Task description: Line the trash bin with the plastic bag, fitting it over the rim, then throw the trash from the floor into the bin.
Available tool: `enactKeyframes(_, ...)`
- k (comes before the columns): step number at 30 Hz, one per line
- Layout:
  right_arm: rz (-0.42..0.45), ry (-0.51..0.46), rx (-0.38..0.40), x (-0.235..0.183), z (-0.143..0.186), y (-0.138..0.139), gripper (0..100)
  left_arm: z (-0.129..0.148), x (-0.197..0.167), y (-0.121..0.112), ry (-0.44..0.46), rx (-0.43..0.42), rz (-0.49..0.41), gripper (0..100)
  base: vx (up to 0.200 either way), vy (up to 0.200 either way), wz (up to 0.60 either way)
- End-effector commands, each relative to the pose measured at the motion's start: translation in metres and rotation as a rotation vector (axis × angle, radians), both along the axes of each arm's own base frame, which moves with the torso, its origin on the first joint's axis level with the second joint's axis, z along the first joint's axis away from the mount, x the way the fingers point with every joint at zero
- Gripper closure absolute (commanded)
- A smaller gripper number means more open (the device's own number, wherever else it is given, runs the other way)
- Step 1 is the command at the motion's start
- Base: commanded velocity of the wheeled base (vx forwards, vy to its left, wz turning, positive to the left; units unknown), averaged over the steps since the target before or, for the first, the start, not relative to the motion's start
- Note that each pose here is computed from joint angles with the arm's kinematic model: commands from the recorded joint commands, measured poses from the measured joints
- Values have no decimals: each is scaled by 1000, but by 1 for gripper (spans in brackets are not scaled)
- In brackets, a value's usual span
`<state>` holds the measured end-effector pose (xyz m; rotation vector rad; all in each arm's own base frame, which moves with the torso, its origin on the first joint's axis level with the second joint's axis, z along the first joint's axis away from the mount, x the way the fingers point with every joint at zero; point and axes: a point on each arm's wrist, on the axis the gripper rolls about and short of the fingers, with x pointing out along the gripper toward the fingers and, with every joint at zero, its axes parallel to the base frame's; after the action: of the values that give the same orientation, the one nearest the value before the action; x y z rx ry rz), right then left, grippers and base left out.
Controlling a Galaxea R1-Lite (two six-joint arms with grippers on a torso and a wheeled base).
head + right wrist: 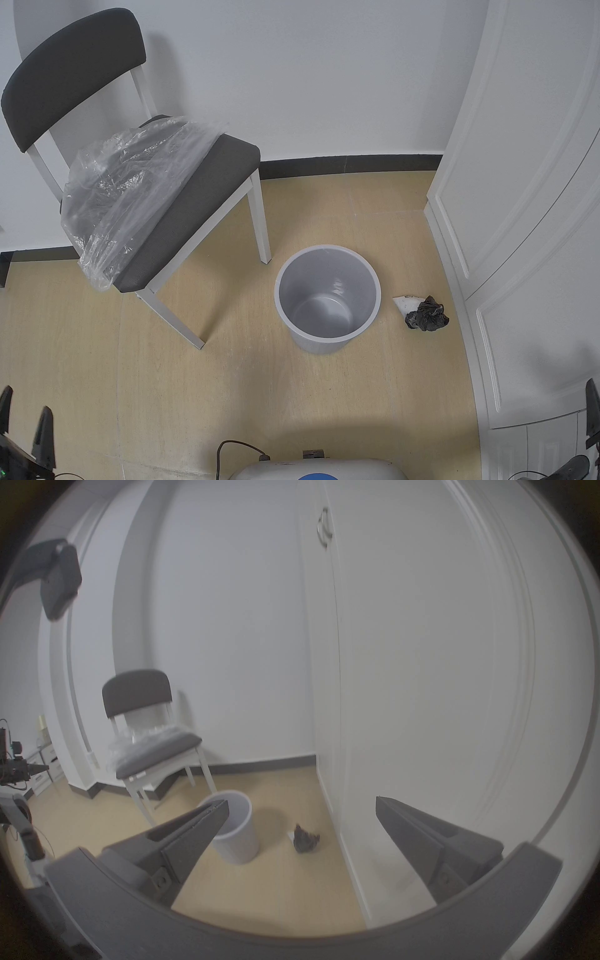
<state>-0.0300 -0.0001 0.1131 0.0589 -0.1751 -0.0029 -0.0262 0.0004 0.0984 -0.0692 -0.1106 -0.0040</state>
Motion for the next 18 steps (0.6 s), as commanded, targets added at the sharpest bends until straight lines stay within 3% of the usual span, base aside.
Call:
enactKeyframes(1, 22, 43, -12, 4, 15, 1, 0, 65, -11, 2, -145, -52, -99, 0, 0, 0, 0)
enactKeyframes(3, 28, 110, -13, 8, -7, 1, 0, 66, -5, 2, -79, -42, -113, 0, 0, 0, 0)
enactKeyframes(7, 25, 140, -17, 9, -29, 1, 0, 73, 15, 0, 50, -14, -113, 0, 0, 0, 0)
enactKeyframes(12, 11, 118, -5, 7, -32, 0, 0, 95, 42, -2, 153, 18, -108, 0, 0, 0, 0)
enactKeyframes(18, -3, 118, -3, 7, -32, 0, 0, 93, 72, -5, 299, 124, -105, 0, 0, 0, 0)
